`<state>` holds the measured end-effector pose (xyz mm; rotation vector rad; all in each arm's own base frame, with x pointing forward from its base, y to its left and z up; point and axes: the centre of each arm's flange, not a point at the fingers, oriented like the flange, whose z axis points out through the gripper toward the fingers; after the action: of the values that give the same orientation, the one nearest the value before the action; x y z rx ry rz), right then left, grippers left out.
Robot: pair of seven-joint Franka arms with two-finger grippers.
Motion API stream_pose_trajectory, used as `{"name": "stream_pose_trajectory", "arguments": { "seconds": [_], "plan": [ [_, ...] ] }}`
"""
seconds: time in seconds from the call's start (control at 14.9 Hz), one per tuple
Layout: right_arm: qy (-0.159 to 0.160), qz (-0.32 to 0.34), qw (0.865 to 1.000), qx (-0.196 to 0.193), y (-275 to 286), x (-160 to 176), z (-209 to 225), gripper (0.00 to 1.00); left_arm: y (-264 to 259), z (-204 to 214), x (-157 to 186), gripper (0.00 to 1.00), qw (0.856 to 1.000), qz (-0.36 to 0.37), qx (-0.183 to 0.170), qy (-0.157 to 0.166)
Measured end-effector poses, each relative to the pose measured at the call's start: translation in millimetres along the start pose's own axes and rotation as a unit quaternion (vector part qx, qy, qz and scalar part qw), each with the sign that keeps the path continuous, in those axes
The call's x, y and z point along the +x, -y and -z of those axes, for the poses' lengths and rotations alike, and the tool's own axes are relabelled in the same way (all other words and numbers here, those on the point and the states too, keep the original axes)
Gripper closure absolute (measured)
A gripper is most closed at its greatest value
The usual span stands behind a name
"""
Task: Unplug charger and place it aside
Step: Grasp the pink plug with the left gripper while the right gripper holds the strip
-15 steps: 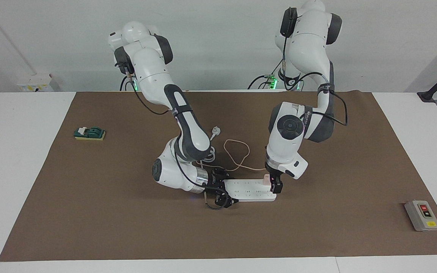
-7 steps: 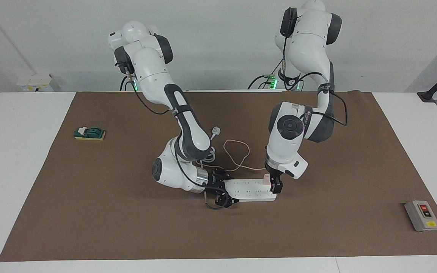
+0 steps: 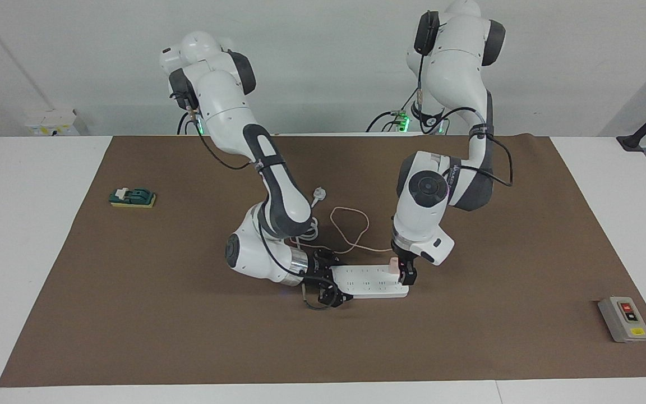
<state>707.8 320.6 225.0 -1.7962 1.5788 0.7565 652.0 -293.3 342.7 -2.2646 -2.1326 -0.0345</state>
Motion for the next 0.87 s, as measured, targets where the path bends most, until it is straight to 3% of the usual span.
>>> {"name": "stream_pose_trajectory", "arguments": {
  "seconds": [0.2, 0.27, 0.33, 0.47, 0.67, 0.87],
  "plan": [
    [-0.001, 0.0, 1.0, 0.001, -0.3, 0.0, 0.0, 0.04, 1.5, -2.2, -0.5, 0.09, 1.0, -0.001, 0.002, -0.001],
    [-0.001, 0.0, 1.0, 0.001, -0.3, 0.0, -0.1, 0.04, 1.7, -2.6, -0.5, 0.15, 1.0, -0.001, 0.003, -0.001],
    [-0.001, 0.0, 1.0, 0.001, -0.3, 0.0, 0.0, 0.04, 1.8, -2.7, -0.5, 0.28, 1.0, -0.002, 0.003, -0.001],
    [-0.001, 0.0, 1.0, 0.001, -0.3, 0.0, -0.1, 0.04, 1.7, -1.8, -0.7, 0.34, 1.0, -0.002, 0.002, 0.0],
    [-0.001, 0.0, 1.0, 0.001, -0.3, 0.1, -0.1, 0.04, 1.1, 0.0, -1.8, 0.69, 1.0, -0.006, -0.004, 0.002],
    [-0.001, 0.0, 1.0, 0.001, -0.3, 0.1, -0.1, 0.04, 1.3, 0.0, -1.8, 0.69, 1.0, -0.007, -0.005, 0.002]
  ]
}}
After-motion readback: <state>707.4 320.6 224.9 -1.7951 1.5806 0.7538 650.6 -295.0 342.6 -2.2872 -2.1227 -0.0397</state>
